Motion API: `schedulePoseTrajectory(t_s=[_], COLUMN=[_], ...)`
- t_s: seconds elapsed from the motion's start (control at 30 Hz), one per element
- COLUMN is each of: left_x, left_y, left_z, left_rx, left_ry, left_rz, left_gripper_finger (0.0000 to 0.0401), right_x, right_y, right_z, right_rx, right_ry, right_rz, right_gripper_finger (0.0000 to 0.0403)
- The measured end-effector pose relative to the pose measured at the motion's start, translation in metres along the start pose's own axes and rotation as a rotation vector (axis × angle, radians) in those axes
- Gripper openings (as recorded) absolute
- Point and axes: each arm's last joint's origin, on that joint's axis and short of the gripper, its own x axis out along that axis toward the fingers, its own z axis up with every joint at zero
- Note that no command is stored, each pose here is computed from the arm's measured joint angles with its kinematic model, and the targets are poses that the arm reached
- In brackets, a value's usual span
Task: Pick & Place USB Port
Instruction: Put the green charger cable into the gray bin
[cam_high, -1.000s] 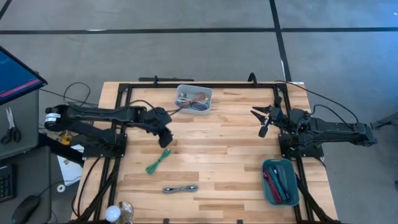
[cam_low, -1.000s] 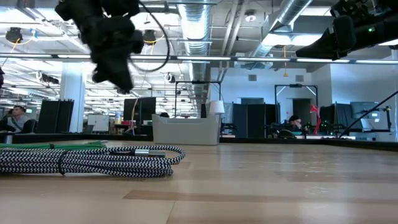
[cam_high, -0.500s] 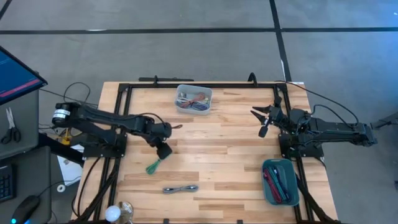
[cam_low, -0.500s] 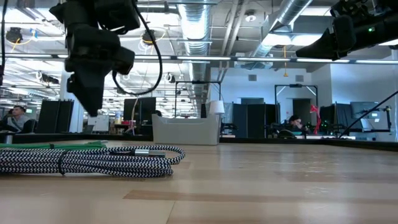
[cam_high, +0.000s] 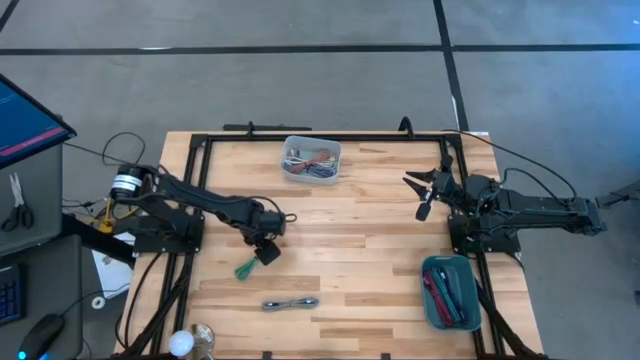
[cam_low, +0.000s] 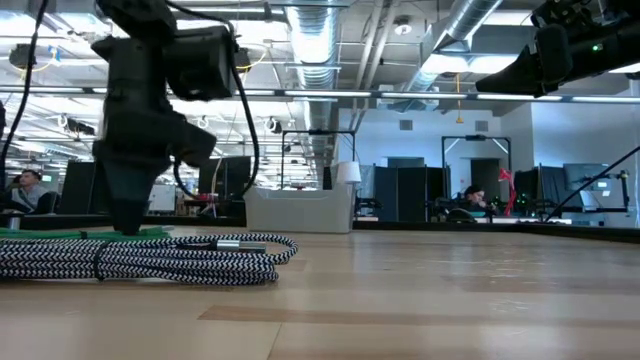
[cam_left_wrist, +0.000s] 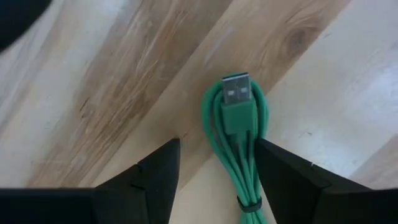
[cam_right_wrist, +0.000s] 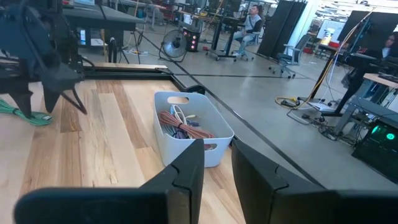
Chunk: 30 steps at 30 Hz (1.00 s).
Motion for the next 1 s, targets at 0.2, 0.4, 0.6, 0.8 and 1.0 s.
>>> schedulePoseTrajectory(t_s=[0.2,0.4,0.6,0.8,1.0], left_x=[0.0100,0.0081,0.0083,0.0083,0.0022], left_y=[-0.0010,-0.0010,-0.0020,-0.0033,-0.0089], left_z=[0.0024,0.0021,0.0030,0.0041,0.0053], left_rx=[-0.002,-0.020,-0.018,-0.001,0.087], left_ry=[0.026,0.000,-0.008,-0.018,-0.102], left_rz=[0.021,0.028,0.017,0.003,0.031], left_gripper_finger=[0.0207,0.0177,0.0101,0.0020,0.0012], right_x=[0.0000,0.0000,0.0000,0.0000,0.0000], right_y=[0.0000,0.0000,0.0000,0.0000,0.0000], right_z=[0.0000,0.0000,0.0000,0.0000,0.0000], right_rx=[0.000,0.000,0.000,0.000,0.000], right_ry=[0.000,0.000,0.000,0.000,0.000], right_rz=[0.000,0.000,0.000,0.000,0.000], right_gripper_finger=[0.0075,0.0075,0.0075,0.0075,0.0075])
